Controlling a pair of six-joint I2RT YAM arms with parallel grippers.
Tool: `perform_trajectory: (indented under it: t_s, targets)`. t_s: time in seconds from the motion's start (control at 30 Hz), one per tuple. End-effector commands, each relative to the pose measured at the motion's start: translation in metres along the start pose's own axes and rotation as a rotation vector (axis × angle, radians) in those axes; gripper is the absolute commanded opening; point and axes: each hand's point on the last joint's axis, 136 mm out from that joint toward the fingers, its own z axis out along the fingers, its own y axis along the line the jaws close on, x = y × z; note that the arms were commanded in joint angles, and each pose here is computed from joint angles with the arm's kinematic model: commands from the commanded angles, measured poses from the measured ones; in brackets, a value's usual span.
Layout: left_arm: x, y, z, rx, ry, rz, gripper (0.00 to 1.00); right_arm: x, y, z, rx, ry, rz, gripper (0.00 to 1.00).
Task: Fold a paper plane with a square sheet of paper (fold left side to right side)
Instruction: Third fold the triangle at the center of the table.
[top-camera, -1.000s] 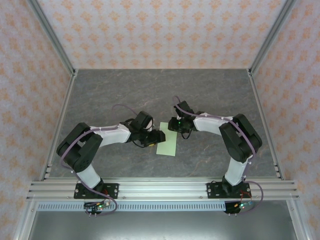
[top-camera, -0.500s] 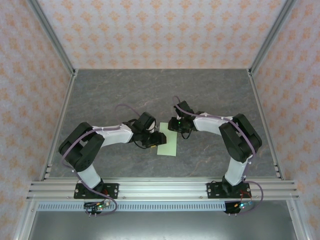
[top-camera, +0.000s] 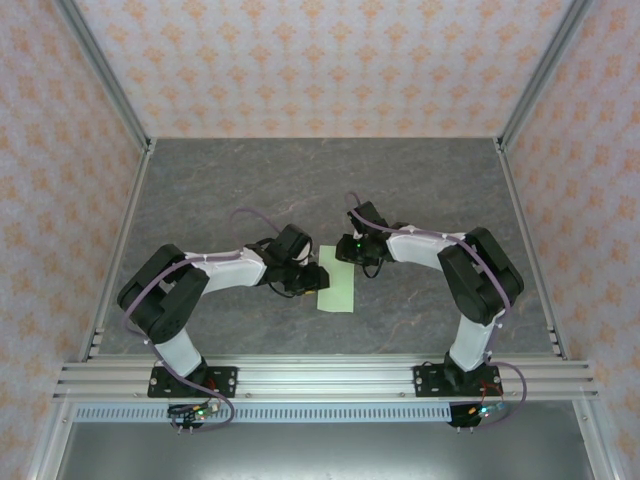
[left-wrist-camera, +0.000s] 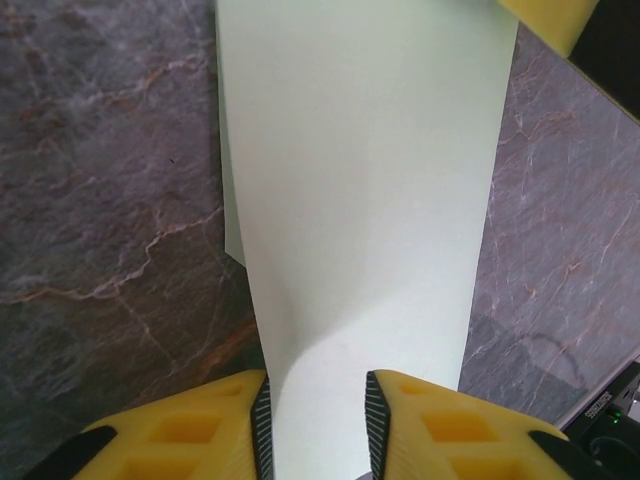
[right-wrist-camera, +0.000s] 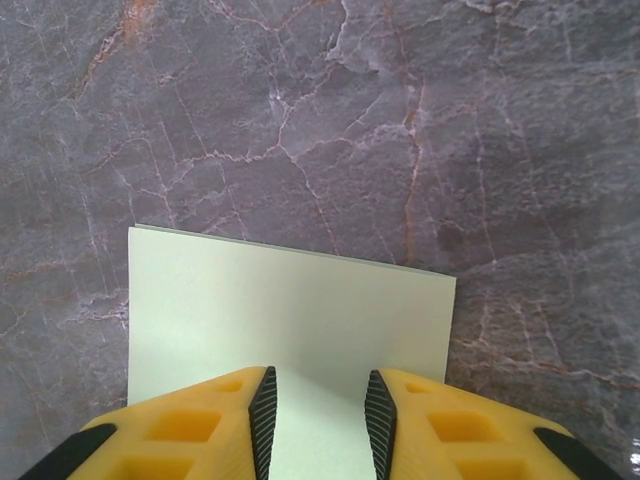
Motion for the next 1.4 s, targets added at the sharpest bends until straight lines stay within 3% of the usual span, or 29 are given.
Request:
perform_trajectory:
  t_s: [0.0,0.17,0.43,0.73,0.97,1.1,1.37]
  targets:
    - [-0.006,-0.013,-0.013,0.021,-0.042,0.014,0.27,0.019,-0.018,0.013,0.063,0.065,-0.01,0.35]
    - [-0.004,-0.01,-0.014,0.024,-0.053,-0.019,0.14,0.007,-0.008,0.001,0.017,-0.002,-0.044,0.4]
    - [-0.007,-0.014,-0.017,0.057,-0.078,-0.104,0.02,-0.008,-0.002,-0.069,-0.026,-0.244,-0.181,0.67]
    - [-0.007,-0.022,-0.016,0.099,-0.07,-0.173,0.0,0.074,0.003,-0.125,-0.061,-0.388,-0.425,0.73]
    - [-0.004,-0.021,-0.015,0.097,-0.056,-0.189,0.0,0.123,0.027,-0.122,0.038,-0.436,-0.711,0.77]
    - [-0.004,-0.02,-0.016,0.091,-0.056,-0.188,0.0,0.13,0.045,-0.1,0.146,-0.409,-0.857,0.79]
    - [-0.001,-0.02,-0.016,0.088,-0.045,-0.186,0.0,0.138,0.067,-0.059,0.206,-0.337,-1.024,0.77]
